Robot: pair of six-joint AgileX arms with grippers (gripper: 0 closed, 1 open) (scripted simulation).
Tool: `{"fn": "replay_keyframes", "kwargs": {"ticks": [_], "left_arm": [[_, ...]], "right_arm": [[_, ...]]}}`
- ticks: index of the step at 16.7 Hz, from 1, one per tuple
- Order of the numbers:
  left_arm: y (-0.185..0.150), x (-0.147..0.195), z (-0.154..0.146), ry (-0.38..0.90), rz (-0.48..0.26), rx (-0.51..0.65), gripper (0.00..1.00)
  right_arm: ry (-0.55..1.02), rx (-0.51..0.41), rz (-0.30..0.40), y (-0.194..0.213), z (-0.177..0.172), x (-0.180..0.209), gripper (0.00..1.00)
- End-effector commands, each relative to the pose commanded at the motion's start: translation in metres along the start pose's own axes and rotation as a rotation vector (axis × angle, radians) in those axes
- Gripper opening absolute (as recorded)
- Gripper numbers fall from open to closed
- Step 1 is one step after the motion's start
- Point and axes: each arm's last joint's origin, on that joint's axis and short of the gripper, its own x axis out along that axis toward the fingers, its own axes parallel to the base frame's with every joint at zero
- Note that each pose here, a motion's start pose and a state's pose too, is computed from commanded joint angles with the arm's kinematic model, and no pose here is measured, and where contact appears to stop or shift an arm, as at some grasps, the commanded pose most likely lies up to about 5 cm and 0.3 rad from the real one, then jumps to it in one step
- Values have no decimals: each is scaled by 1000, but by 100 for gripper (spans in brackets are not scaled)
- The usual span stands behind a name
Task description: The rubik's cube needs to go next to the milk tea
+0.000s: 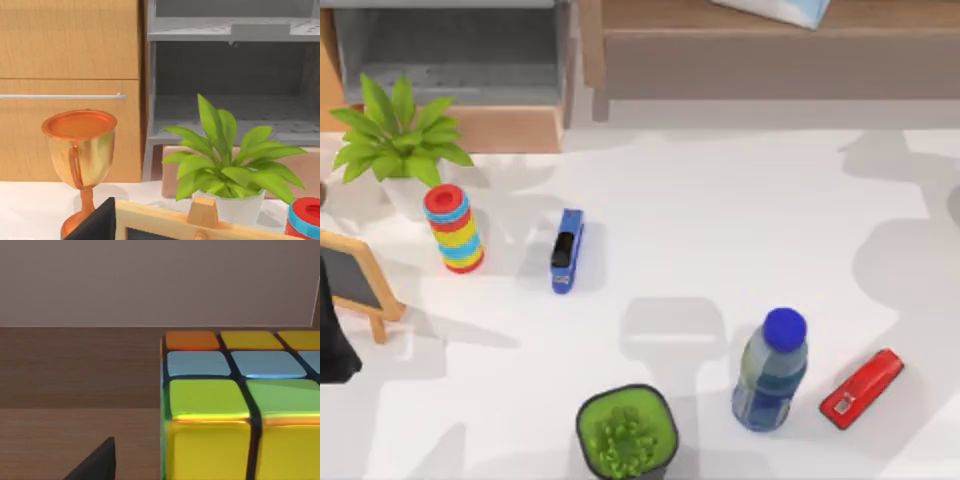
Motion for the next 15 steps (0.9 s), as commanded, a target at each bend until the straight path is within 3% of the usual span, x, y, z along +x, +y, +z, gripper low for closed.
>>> {"fn": "replay_keyframes", "kwargs": {"ticks": [3, 15], "left_arm": [[0, 0, 0, 0, 0, 0, 100], [0, 0, 0, 0, 0, 0, 100]], "right_arm": [[0, 0, 0, 0, 0, 0, 100], [0, 0, 0, 0, 0, 0, 10]]}}
